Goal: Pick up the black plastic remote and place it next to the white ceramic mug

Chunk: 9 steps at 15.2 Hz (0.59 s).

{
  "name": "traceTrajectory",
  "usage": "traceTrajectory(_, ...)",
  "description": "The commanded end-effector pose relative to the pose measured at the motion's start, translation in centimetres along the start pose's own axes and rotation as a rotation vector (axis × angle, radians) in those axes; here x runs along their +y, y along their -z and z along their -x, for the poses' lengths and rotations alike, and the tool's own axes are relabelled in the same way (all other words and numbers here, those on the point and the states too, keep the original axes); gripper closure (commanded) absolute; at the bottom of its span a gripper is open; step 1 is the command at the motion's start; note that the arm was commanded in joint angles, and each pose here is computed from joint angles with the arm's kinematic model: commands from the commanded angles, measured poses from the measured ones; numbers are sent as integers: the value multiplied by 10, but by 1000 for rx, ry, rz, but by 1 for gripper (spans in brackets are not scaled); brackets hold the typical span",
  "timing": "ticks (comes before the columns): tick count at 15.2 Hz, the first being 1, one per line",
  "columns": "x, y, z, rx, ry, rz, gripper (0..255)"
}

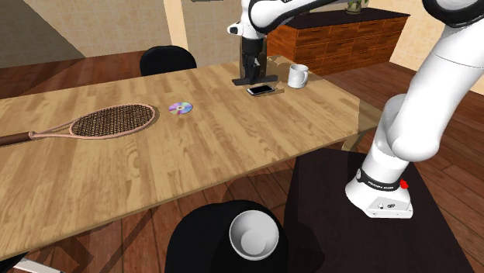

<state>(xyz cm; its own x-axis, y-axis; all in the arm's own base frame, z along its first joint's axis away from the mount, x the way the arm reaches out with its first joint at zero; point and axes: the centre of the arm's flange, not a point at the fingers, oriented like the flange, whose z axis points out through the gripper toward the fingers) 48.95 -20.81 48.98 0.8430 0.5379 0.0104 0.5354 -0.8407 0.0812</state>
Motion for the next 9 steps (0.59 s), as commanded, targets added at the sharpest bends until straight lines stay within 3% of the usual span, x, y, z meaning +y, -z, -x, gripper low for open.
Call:
traceTrajectory(1,5,0,27,0,1,0,255)
traceTrajectory(9,26,-1,130,0,1,0,255)
